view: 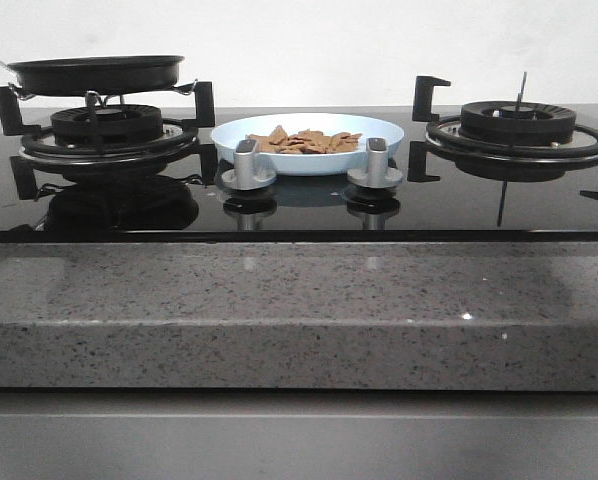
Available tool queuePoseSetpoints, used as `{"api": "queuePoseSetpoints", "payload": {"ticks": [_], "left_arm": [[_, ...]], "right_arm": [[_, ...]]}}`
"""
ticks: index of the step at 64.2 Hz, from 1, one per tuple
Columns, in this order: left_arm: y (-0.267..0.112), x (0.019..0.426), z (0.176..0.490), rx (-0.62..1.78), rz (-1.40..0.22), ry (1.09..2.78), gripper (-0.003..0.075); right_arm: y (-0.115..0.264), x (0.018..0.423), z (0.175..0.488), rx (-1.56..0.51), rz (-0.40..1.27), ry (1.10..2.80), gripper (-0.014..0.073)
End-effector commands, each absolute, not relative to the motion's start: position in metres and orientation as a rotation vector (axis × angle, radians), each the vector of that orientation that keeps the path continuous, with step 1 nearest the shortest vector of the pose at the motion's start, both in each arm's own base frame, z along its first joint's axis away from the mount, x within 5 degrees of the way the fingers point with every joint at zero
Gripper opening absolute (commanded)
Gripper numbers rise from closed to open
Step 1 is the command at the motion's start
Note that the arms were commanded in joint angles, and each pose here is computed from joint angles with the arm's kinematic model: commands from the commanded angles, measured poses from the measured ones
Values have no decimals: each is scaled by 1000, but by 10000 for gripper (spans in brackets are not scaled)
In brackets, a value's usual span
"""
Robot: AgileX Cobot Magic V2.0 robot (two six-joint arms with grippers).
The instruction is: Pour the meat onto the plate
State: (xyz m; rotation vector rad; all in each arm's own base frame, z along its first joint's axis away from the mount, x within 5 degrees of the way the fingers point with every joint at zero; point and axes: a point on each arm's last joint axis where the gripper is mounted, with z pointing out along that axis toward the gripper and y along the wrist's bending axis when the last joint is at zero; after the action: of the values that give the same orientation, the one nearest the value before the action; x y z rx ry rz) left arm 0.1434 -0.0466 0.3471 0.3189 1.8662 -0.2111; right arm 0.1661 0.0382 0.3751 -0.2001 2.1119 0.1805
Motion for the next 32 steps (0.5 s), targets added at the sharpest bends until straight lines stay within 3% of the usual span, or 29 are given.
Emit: {"api": "queuePoseSetpoints", "payload": {"ticks": [1, 16, 32], "left_arm": [[-48, 144, 365, 291, -236, 1752, -20], [-48, 144, 365, 291, -236, 1755, -20], [-48, 144, 365, 291, -236, 1755, -20]], "right_arm": [[34, 148, 381, -198, 172, 1938, -58], [25, 109, 354, -177, 186, 1787, -58], [22, 94, 336, -172, 188, 1750, -58]]}}
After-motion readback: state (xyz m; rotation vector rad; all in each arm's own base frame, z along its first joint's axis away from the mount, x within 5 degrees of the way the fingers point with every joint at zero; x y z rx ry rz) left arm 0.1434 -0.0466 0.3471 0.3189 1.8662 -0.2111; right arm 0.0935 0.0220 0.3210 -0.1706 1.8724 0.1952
